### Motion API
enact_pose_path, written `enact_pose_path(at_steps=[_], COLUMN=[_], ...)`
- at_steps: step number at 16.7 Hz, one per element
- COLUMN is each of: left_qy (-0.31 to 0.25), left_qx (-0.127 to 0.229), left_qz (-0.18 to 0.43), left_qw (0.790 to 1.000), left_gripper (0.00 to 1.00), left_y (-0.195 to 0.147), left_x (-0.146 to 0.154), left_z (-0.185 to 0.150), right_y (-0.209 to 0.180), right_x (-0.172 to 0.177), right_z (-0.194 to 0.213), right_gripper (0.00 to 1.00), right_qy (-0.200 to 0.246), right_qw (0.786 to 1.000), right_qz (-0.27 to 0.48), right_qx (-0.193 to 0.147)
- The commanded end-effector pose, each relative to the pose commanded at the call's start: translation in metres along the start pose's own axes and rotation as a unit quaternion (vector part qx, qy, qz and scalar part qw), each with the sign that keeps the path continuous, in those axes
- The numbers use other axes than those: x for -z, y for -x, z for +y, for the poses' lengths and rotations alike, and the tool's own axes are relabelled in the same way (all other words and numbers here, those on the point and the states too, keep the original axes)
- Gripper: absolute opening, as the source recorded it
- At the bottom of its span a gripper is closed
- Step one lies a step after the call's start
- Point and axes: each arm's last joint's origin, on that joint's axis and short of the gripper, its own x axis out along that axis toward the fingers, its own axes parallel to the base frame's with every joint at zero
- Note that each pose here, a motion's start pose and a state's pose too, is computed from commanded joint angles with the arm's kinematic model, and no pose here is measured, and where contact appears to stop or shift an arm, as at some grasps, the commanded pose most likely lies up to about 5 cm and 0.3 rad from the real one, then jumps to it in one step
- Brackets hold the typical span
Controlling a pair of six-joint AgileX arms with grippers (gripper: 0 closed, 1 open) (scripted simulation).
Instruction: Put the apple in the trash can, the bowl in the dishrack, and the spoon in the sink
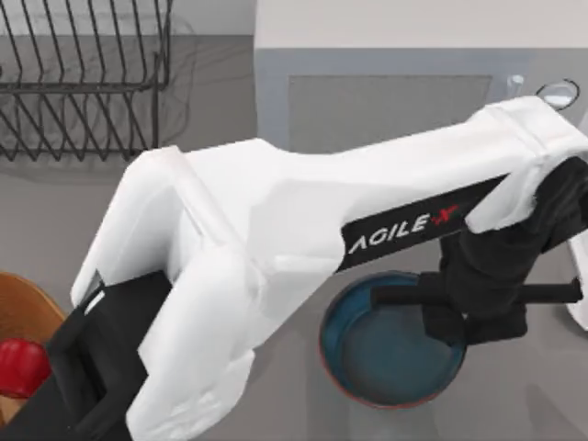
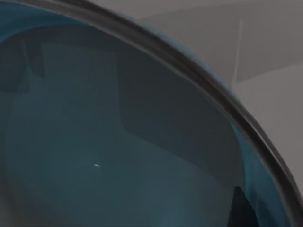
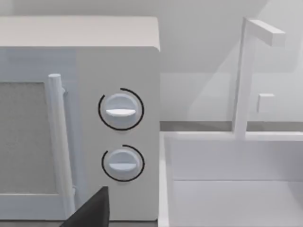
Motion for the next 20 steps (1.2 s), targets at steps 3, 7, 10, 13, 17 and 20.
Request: enact_pose_path(at_steps=[3, 7, 10, 13, 17, 20], left_qy=[-0.003, -0.007, -0.007, -0.007, -0.006, 0.004], left_qx=[0.001, -0.001, -0.001, 0.001, 0.022, 0.07], left_qz=[-0.001, 0.001, 0.001, 0.0, -0.015, -0.061], left_qw=[1.0, 1.0, 1.0, 1.0, 1.0, 0.996], left_gripper=[0.0, 0.0, 0.0, 0.0, 0.0, 0.0], left_y=[0.038, 0.062, 0.063, 0.064, 0.078, 0.105], left_x=[0.001, 0.004, 0.004, 0.001, -0.036, -0.075], left_z=[0.0, 0.004, 0.004, 0.008, 0.047, 0.108], right_y=[0.0, 0.0, 0.0, 0.0, 0.0, 0.0], right_x=[0.0, 0.0, 0.0, 0.0, 0.0, 0.0], right_z=[0.0, 0.0, 0.0, 0.0, 0.0, 0.0], right_gripper=[1.0, 1.0, 1.0, 1.0, 1.0, 1.0], right_qy=[0.0, 0.0, 0.0, 0.0, 0.0, 0.0], right_qw=[1.0, 1.0, 1.0, 1.0, 1.0, 1.0], right_qz=[0.0, 0.0, 0.0, 0.0, 0.0, 0.0], right_qx=[0.0, 0.0, 0.0, 0.0, 0.0, 0.0])
